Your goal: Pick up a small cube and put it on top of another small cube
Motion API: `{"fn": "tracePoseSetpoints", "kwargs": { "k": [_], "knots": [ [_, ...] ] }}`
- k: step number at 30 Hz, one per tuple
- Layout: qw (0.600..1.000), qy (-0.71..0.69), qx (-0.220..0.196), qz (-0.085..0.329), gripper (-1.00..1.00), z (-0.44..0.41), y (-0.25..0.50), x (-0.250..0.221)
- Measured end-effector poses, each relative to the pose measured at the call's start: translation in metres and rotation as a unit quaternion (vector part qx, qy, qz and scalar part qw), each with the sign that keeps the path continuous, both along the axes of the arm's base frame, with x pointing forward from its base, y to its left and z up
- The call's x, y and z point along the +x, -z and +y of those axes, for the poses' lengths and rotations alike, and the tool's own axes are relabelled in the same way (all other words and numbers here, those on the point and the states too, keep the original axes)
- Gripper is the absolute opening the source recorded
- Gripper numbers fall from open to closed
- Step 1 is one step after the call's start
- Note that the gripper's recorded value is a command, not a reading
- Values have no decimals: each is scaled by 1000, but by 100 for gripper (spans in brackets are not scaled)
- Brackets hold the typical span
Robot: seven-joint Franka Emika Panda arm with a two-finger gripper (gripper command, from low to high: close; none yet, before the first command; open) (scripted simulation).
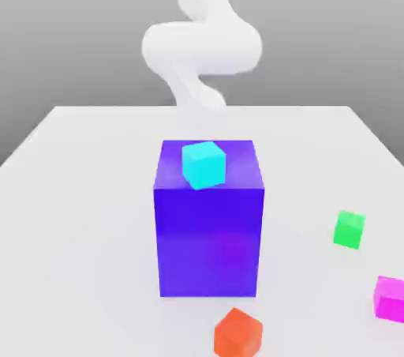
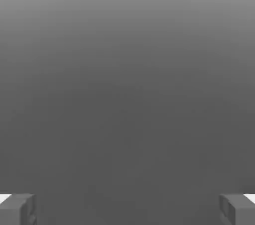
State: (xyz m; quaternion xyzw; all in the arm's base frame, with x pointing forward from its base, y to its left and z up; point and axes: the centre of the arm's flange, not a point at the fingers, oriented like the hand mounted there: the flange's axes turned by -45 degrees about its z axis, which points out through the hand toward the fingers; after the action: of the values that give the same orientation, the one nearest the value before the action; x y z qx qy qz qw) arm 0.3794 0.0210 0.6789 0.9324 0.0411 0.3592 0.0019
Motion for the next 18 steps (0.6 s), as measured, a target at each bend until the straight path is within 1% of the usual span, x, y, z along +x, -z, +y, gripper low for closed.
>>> {"fn": "tracePoseSetpoints", "kwargs": {
  "k": [4,9,14,18],
  "knots": [
    [995,-73,-37,51,0,40,59,46],
    [977,-166,-81,109,0,96,138,83],
    [944,-261,-121,163,0,154,225,98],
    [905,-342,-152,201,0,204,298,93]
  ]
}}
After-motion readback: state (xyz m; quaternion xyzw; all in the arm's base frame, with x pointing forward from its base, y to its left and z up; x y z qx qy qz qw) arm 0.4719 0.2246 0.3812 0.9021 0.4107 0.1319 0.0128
